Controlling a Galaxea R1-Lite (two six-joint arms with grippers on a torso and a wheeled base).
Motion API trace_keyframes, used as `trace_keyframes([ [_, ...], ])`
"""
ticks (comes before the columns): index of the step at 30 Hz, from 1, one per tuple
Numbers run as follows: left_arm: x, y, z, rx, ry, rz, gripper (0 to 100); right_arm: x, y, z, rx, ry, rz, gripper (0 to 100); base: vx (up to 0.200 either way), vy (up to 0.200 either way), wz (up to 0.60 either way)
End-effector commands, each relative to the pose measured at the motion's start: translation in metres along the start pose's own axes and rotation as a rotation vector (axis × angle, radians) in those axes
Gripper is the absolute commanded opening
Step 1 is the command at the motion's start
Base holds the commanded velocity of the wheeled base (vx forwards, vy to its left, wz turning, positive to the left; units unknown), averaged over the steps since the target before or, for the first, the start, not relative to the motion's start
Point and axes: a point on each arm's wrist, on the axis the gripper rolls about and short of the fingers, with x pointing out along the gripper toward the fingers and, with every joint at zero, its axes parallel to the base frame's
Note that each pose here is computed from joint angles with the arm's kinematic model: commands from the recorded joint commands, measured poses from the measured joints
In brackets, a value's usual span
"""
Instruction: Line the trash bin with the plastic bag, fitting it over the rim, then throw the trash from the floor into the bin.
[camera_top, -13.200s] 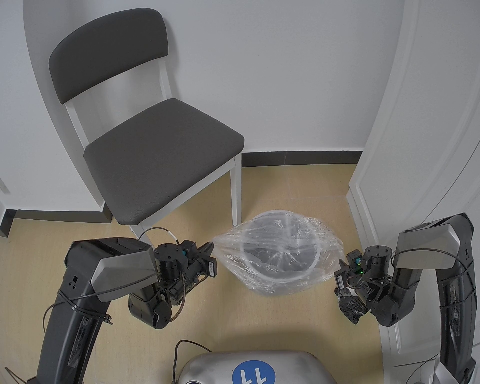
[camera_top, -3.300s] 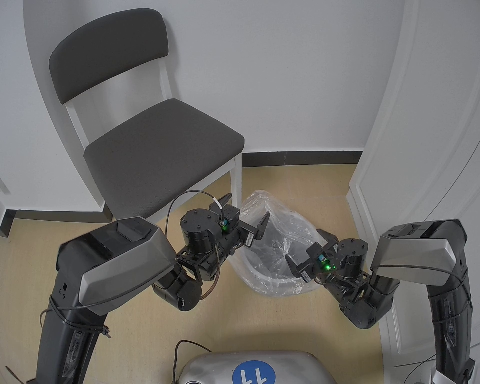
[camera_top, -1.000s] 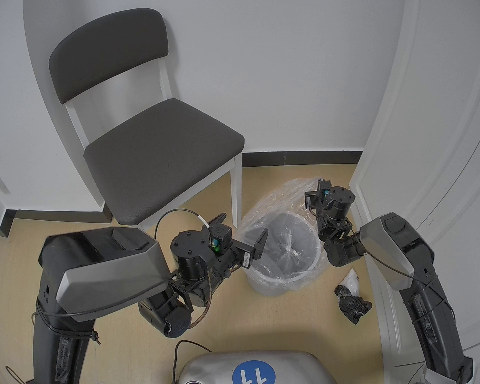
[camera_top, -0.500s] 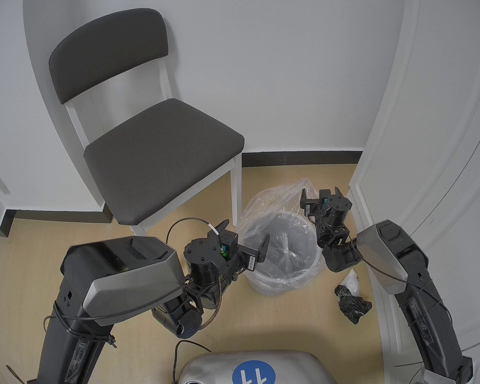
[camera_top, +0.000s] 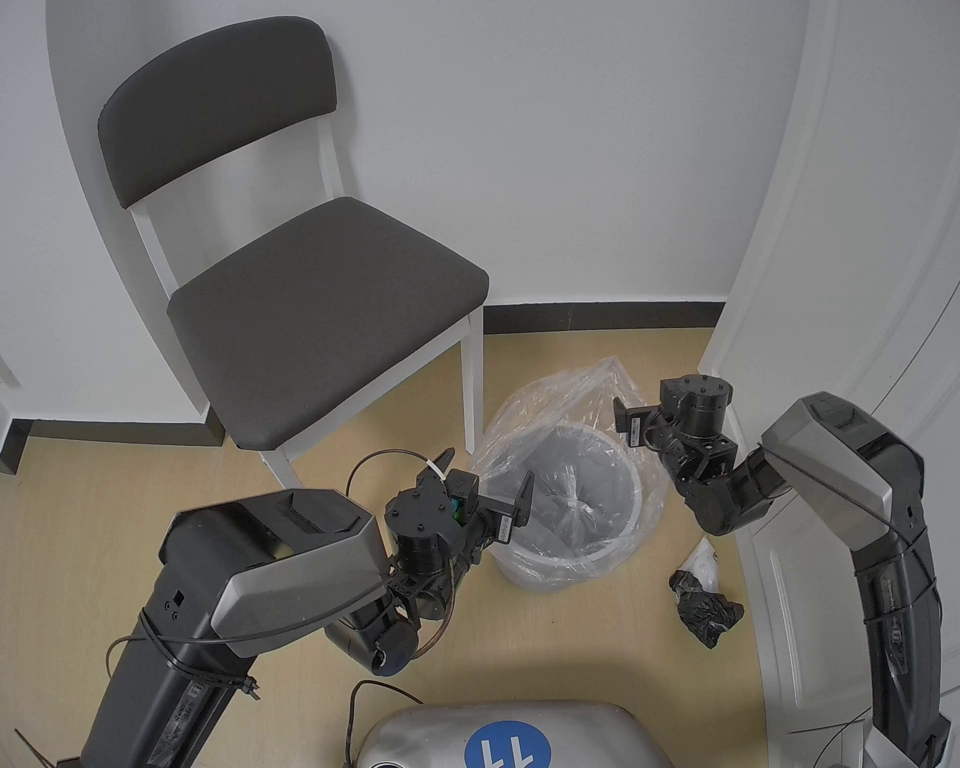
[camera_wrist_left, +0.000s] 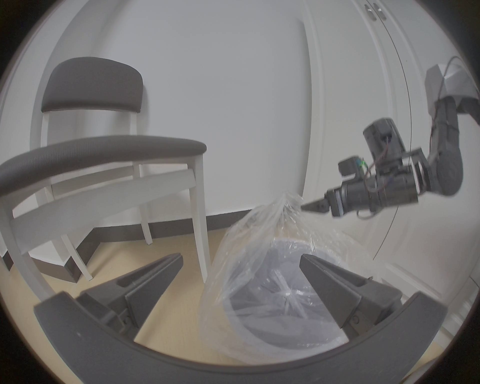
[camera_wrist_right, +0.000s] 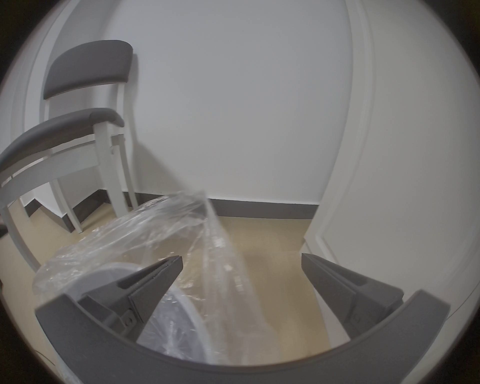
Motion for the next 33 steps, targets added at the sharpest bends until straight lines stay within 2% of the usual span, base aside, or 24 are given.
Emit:
trace_keyframes([
  [1,-0.001,0.0,-0.02,0.011,0.039,0.0,100,-0.004,-0.012,0.024,0.014,-0.033,-0.018,100,0.0,0.0,0.0],
  [4,0.001,-0.001,-0.033,0.017,0.054,0.003,100,-0.004,-0.012,0.023,0.012,-0.027,-0.019,100,0.0,0.0,0.0],
  [11,0.011,0.008,-0.038,0.034,0.04,0.038,100,-0.003,-0.011,0.016,0.0,-0.011,-0.018,100,0.0,0.0,0.0],
  [13,0.014,0.016,-0.038,0.075,0.04,0.091,100,-0.003,-0.011,0.015,-0.003,-0.006,-0.019,100,0.0,0.0,0.0],
  [14,0.014,0.016,-0.038,0.075,0.04,0.091,100,-0.003,-0.011,0.015,-0.003,-0.006,-0.019,100,0.0,0.0,0.0],
  [16,0.017,0.027,-0.046,0.178,0.074,0.179,100,-0.007,-0.011,0.01,-0.014,0.012,-0.014,100,0.0,0.0,0.0],
  [18,0.021,0.032,-0.049,0.23,0.074,0.225,100,-0.008,-0.01,0.009,-0.021,0.016,-0.012,100,0.0,0.0,0.0],
  [24,0.038,0.044,-0.049,0.212,0.027,0.318,100,-0.008,-0.008,0.005,-0.028,0.026,-0.008,100,0.0,0.0,0.0],
  [28,0.043,0.054,-0.056,0.215,0.039,0.339,100,-0.006,-0.007,-0.004,-0.051,0.038,-0.007,100,0.0,0.0,0.0],
  [33,0.05,0.055,-0.051,0.204,0.003,0.351,100,-0.004,-0.009,-0.002,-0.048,0.033,-0.012,100,0.0,0.0,0.0],
])
